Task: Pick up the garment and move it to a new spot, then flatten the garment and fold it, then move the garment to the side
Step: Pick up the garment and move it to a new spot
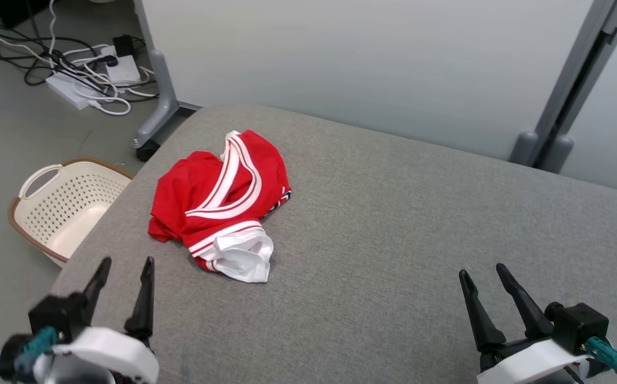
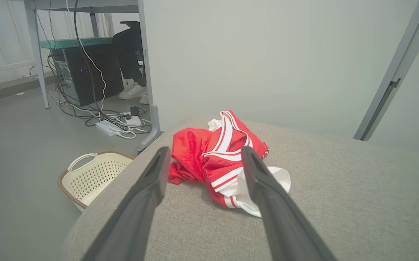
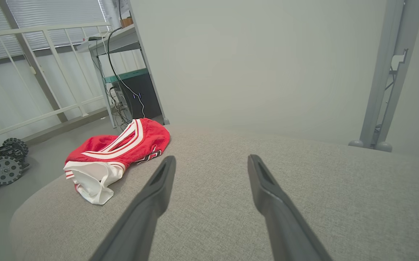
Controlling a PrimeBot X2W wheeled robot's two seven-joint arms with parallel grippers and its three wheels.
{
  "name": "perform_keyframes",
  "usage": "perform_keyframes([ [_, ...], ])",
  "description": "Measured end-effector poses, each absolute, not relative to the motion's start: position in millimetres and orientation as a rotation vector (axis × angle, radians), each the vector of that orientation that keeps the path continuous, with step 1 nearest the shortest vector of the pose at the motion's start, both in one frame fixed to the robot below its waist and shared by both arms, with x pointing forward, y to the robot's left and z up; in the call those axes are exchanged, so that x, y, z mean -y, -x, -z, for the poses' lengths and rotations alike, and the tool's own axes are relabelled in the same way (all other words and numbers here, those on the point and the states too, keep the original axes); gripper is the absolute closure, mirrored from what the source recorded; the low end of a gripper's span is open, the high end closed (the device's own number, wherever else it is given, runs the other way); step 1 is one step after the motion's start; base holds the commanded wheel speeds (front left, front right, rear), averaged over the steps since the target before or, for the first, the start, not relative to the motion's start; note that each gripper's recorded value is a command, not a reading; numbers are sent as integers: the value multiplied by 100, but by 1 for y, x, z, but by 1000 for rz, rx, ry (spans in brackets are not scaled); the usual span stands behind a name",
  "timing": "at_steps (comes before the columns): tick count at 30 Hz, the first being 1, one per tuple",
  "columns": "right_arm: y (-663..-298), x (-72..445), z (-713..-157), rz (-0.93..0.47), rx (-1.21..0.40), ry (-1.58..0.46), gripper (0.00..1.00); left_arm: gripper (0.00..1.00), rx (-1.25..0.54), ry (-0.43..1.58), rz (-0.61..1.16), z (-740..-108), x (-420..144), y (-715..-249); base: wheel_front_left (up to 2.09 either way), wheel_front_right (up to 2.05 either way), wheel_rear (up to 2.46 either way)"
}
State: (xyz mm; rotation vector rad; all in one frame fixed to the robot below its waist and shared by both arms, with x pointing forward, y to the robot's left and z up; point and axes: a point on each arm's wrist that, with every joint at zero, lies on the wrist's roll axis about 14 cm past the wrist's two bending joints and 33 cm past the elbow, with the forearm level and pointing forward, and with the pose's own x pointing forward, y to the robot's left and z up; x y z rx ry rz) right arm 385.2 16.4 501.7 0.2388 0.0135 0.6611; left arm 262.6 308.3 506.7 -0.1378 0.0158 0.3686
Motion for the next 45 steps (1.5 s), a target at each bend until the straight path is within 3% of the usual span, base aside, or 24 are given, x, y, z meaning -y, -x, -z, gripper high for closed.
perform_keyframes([
  [7, -398, -2, -494, -620, -25, -247, 0, 0, -144, 183, -273, -511, -314, -313, 0, 0, 0],
  [14, -412, 18, -487, -569, -32, -252, 0, 0, -403, 240, -209, -478, -317, -353, 0, 0, 0],
  [32, -435, 74, -460, -425, -76, -246, 0, 0, -931, 321, -185, -381, -313, -380, 0, 0, 0],
  [37, -436, 80, -456, -408, -82, -247, 0, 0, -966, 339, -169, -373, -306, -382, 0, 0, 0],
  [39, -436, 81, -457, -406, -82, -246, 0, 27, -948, 338, -168, -376, -307, -384, 0, 0, 0],
  [40, -436, 81, -457, -406, -81, -247, 0, 56, -939, 337, -166, -378, -307, -385, 0, 0, 0],
  [41, -436, 80, -458, -408, -80, -247, 0, 100, -925, 336, -168, -381, -308, -387, 0, 0, 0],
  [45, -435, 76, -461, -417, -73, -249, 0, 100, -888, 335, -164, -390, -309, -390, 0, 0, 0],
])
